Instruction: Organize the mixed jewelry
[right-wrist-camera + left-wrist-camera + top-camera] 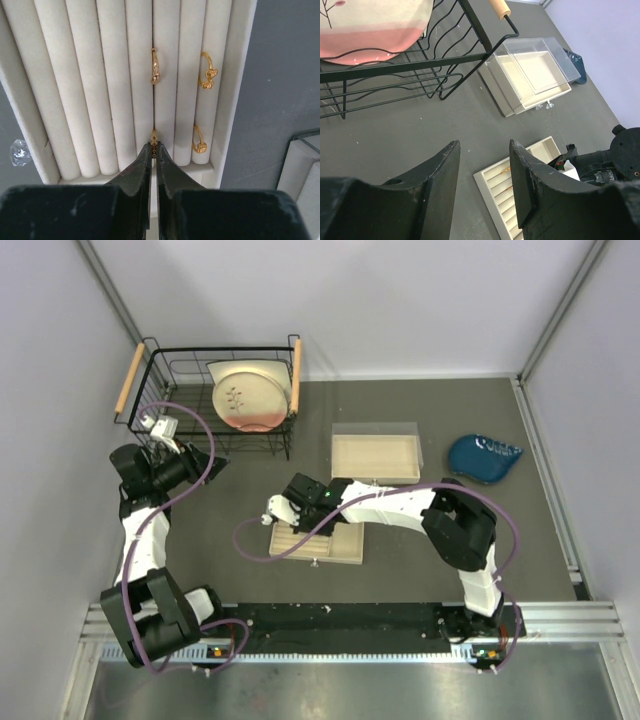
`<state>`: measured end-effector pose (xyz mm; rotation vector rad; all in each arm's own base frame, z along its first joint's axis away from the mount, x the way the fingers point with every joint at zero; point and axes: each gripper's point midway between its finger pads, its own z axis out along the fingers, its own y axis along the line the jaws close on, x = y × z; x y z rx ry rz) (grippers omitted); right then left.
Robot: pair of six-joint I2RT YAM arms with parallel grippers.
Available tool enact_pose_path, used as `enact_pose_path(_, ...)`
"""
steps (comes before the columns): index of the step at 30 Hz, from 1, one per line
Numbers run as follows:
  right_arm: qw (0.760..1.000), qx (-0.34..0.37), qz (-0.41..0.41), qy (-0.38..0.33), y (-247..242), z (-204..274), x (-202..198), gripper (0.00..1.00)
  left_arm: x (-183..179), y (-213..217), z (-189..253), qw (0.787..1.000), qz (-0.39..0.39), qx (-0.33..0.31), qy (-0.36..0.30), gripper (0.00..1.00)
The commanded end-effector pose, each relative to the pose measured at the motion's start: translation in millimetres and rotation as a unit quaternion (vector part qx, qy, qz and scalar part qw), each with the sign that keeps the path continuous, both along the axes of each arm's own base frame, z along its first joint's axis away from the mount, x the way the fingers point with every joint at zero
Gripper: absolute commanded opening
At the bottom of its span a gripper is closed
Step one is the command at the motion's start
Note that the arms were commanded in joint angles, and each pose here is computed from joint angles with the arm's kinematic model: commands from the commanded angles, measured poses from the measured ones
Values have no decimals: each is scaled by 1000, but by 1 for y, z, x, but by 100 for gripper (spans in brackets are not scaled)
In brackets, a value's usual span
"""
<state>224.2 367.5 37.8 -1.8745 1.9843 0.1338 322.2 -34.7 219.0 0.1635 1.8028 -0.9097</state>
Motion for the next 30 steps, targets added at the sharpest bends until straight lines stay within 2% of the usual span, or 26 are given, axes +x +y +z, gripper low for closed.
enact_pose_path(1,1000,12,9,12,15,-5,-6,0,0,2,0,1000,-7,4,-10,49)
enact_pose_path(9,1000,10,4,14,12,-6,-7,1,0,4,-1,1000,-8,11,-10,49)
enact_pose_path(10,1000,11,4,11,12,-3,-7,8,0,4,0,1000,-9,12,-11,49)
enact_pose_path(13,1000,23,-2,-3,10,16,-4,20,0,4,0,1000,-10,15,-13,49)
enact_pose_path(14,1000,28,-5,-8,10,23,-3,29,0,4,-1,1000,-10,16,-13,49)
enact_pose_path(16,999,41,-9,-22,8,43,-1,39,1,6,-1,1000,-10,20,-14,49)
enact_pose_path(22,996,70,-13,-45,-3,93,-2,49,5,8,1,999,-20,33,-21,50)
enact_pose_path(25,997,68,4,-30,-19,99,-17,50,6,7,5,998,-27,42,-33,50)
enact_pose_path(30,997,41,39,45,-50,70,-58,52,13,11,20,997,-18,61,-47,52)
